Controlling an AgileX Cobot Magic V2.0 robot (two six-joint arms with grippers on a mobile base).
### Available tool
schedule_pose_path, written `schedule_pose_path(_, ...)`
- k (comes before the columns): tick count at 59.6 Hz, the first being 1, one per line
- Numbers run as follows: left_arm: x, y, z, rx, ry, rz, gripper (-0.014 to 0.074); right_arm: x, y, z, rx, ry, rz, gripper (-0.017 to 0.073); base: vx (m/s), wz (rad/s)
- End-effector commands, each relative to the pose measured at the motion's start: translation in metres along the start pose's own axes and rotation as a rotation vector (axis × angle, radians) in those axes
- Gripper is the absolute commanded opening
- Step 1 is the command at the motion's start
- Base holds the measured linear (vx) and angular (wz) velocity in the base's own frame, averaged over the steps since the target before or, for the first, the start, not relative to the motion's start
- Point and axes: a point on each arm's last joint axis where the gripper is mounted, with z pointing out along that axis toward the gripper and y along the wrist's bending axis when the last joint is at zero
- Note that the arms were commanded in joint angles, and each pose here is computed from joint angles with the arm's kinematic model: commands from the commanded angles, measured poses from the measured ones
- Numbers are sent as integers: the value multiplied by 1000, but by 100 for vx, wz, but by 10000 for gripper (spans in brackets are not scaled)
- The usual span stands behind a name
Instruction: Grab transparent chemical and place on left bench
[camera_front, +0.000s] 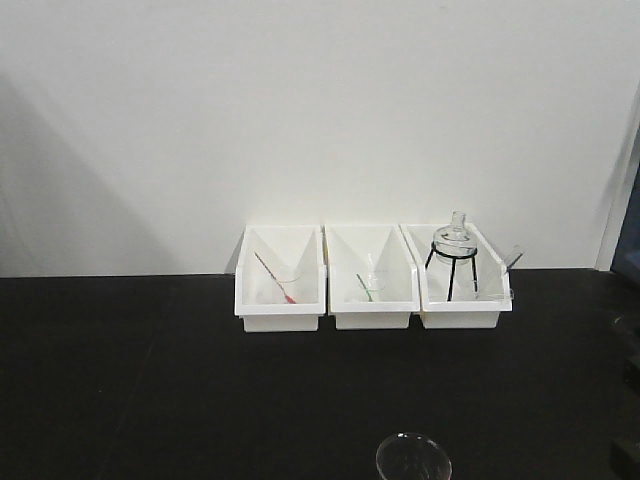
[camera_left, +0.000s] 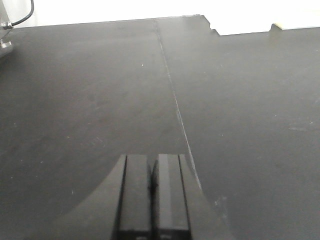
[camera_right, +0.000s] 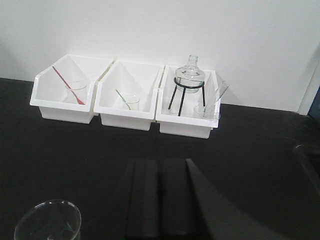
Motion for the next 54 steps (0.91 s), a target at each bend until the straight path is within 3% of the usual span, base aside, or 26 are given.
schedule_pose_path(1,-3,0,-1,-2,-81,-9,-3,-16,2,-4,-30,-89,-9,-8,0,0)
schedule_pose_path(25,-3,0,-1,-2,-81,-9,-3,-13,2,-2,-26,-70,-14,-8,0,0)
schedule_pose_path(33,-3,0,-1,-2,-81,-9,-3,-14,3,-2,-42,-83,68,-8,0,0)
schedule_pose_path(36,-3,0,-1,-2,-81,-9,-3,-14,3,-2,-41,-81,75,-8,0,0)
schedule_pose_path(45,-3,0,-1,-2,-81,-9,-3,-13,1,-5,-26,-61,47,-8,0,0)
schedule_pose_path(54,-3,0,-1,-2,-81,-9,-3,-5,0,-20,-21,-30,-15,-8,0,0)
